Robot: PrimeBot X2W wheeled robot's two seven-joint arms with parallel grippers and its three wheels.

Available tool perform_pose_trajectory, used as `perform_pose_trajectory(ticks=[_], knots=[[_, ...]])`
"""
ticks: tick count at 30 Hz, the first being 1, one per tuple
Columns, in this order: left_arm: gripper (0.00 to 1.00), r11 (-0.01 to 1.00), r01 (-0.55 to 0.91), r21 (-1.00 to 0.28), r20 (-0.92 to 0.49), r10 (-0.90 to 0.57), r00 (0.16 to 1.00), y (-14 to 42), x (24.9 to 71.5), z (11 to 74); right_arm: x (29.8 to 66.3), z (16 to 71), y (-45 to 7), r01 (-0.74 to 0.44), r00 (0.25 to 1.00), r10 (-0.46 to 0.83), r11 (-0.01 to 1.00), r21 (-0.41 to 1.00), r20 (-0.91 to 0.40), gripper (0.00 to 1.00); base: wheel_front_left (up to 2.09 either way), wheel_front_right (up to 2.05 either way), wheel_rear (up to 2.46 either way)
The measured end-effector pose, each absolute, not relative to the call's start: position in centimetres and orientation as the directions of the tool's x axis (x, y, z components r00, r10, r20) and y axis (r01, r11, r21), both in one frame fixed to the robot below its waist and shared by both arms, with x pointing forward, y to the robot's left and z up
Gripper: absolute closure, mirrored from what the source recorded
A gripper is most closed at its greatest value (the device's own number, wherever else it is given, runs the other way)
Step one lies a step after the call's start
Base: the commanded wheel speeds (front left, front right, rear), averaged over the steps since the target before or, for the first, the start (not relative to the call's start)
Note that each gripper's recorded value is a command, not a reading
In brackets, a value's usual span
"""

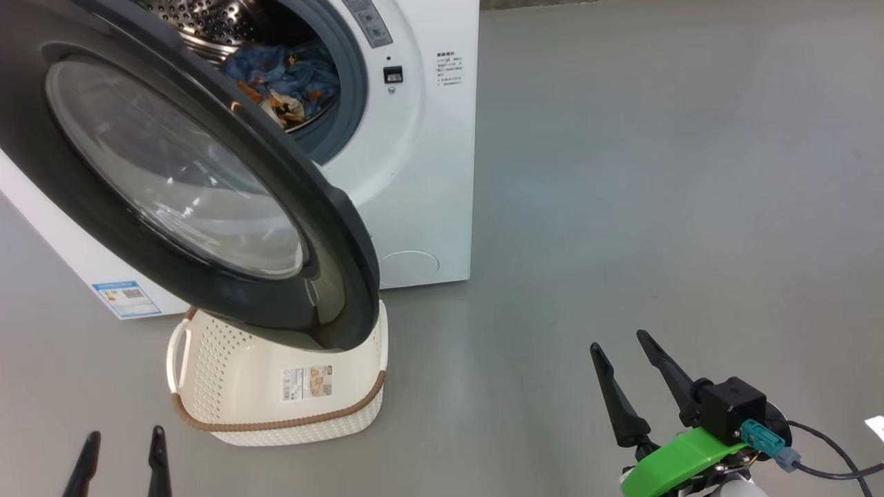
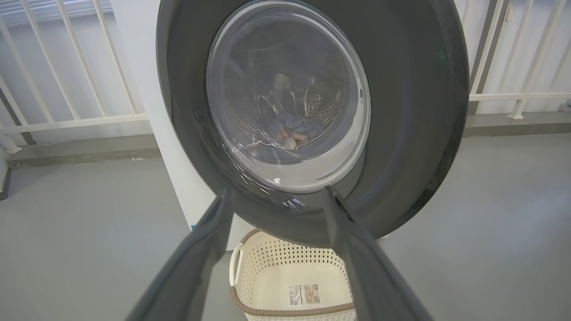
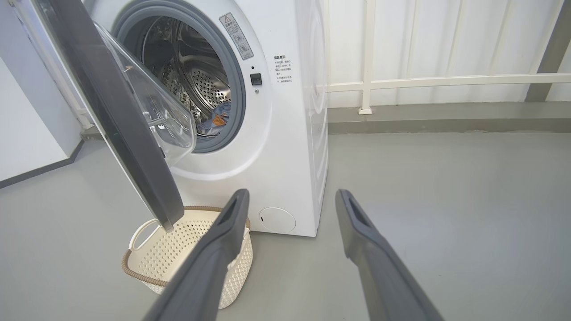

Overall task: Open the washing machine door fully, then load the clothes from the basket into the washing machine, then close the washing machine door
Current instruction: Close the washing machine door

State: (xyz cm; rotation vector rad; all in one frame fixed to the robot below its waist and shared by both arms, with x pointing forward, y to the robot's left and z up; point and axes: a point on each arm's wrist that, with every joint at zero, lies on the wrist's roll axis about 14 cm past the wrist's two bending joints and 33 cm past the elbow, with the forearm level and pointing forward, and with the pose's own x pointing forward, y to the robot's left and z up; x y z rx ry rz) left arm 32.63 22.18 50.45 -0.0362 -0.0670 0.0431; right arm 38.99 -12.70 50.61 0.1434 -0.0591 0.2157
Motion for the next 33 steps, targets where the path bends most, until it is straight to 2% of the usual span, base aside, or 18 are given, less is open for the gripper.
perform_pose_trajectory(ticks=[32, 33], knots=[[0.00, 0.995, -0.068, -0.075, 0.032, 0.071, 0.997, 22.4, 31.8, 49.2, 38.3, 51.2, -12.7, -0.219, 0.974, 0.208, 0.967, 0.131, 0.091, 0.00, 0.00, 0.00, 0.00], [0.00, 0.995, -0.068, -0.075, 0.032, 0.071, 0.997, 22.4, 31.8, 49.2, 38.3, 51.3, -12.7, -0.219, 0.974, 0.208, 0.967, 0.131, 0.091, 0.22, 0.00, 0.00, 0.00]])
